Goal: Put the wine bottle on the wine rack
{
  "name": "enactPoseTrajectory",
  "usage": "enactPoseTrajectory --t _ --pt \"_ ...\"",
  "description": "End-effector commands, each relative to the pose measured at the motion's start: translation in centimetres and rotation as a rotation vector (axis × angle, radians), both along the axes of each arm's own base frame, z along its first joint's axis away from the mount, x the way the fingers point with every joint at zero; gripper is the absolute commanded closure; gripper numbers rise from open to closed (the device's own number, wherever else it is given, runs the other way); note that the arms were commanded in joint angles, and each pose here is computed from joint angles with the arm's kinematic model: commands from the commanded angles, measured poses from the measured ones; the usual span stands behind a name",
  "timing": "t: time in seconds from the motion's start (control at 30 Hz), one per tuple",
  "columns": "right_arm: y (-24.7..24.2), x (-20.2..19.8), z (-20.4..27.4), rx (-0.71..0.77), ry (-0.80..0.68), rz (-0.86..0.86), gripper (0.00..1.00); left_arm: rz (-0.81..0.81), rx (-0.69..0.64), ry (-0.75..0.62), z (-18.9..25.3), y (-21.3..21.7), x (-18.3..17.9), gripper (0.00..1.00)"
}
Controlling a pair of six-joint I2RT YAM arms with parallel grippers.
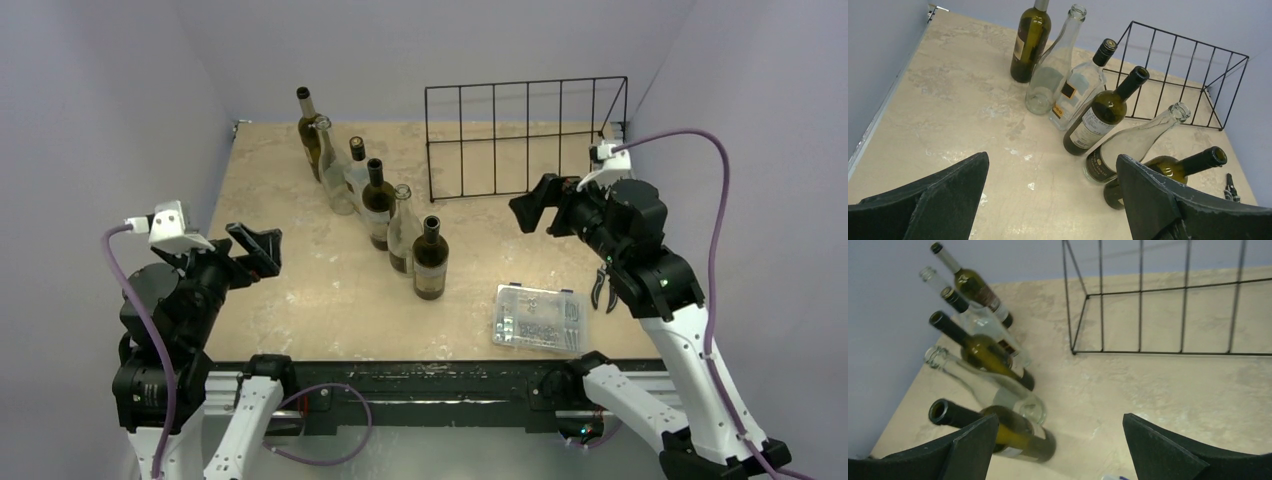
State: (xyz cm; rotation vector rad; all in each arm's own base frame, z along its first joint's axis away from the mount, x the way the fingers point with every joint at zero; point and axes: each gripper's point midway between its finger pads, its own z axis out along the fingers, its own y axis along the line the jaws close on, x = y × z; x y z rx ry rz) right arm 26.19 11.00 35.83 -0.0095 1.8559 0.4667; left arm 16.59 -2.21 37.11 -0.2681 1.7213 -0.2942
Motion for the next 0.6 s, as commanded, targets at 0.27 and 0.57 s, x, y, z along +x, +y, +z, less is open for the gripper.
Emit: enactPoseTrajectory --t 0.27,0.57 --pt "7.2 -2.0 -1.5 0.123 0.047 0.34 0.01 -0.095 -0.033 0.047 2.1 -1.9 5.1 0.0" --pt "12.4 -3.5 -3.7 0.024 0.054 0.372 0.01 -0.093 -0.043 -0.14 7.8 -2.0 8.8 0.0"
